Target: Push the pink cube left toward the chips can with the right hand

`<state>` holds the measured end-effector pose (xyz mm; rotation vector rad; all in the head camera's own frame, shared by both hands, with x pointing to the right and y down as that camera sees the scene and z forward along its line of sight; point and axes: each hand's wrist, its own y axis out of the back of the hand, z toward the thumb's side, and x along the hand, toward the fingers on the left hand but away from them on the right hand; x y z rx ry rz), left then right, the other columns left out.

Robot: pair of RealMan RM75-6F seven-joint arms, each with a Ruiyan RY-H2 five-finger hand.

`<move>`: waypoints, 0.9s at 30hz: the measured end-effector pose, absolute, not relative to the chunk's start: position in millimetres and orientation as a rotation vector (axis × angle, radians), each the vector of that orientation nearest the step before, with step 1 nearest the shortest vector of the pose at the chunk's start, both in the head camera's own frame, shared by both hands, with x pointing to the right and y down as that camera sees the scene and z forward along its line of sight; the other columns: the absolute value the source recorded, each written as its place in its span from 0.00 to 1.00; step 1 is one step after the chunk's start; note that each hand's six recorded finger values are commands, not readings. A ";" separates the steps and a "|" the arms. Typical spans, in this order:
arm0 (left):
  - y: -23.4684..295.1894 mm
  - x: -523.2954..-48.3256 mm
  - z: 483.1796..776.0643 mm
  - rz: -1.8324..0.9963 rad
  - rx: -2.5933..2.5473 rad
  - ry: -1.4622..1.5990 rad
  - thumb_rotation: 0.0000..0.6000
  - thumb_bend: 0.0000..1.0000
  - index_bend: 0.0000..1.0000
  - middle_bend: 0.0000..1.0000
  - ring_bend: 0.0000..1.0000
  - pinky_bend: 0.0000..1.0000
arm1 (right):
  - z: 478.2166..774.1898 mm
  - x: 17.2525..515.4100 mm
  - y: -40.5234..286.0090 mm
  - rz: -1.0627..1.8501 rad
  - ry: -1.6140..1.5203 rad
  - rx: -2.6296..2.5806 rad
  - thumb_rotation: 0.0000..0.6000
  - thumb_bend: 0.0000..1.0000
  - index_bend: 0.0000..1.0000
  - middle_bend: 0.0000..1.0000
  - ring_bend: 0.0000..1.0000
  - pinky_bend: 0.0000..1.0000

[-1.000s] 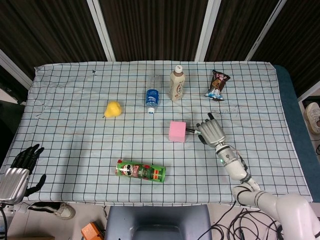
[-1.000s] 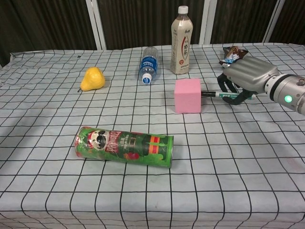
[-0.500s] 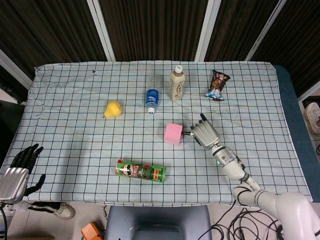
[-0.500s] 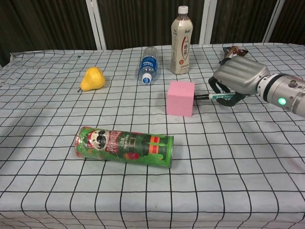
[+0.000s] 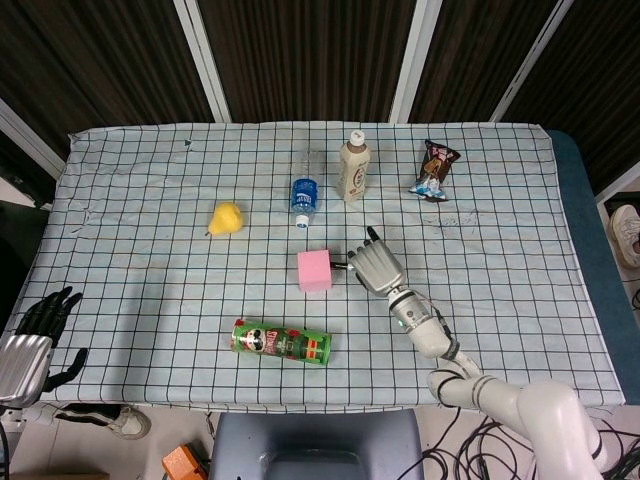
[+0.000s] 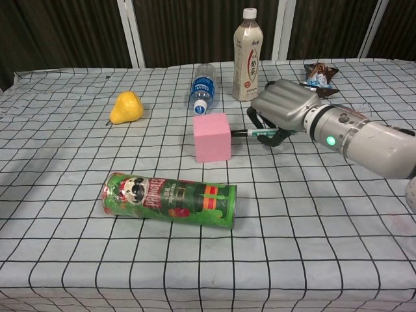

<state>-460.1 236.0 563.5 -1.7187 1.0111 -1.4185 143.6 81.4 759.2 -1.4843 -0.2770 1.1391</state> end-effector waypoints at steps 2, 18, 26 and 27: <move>236.2 -460.6 562.7 -1.416 -1.721 1.014 1.00 0.40 0.00 0.00 0.00 0.12 | 759.5 134.2 83.1 1.128 -0.273 -1.488 1.00 0.57 0.96 0.72 0.58 0.31; 238.5 -472.5 549.4 -1.386 -1.720 1.073 1.00 0.40 0.00 0.00 0.00 0.12 | 753.7 36.4 109.7 1.017 -0.281 -1.562 1.00 0.57 0.96 0.72 0.58 0.31; 240.8 -477.0 544.6 -1.380 -1.710 1.088 1.00 0.40 0.00 0.00 0.00 0.12 | 747.5 24.6 113.5 0.998 -0.296 -1.566 1.00 0.57 0.96 0.72 0.58 0.31; 241.4 -476.9 544.3 -1.378 -1.710 1.087 1.00 0.40 0.00 0.00 0.00 0.12 | 746.0 28.8 112.6 0.997 -0.297 -1.562 1.00 0.57 0.96 0.72 0.58 0.31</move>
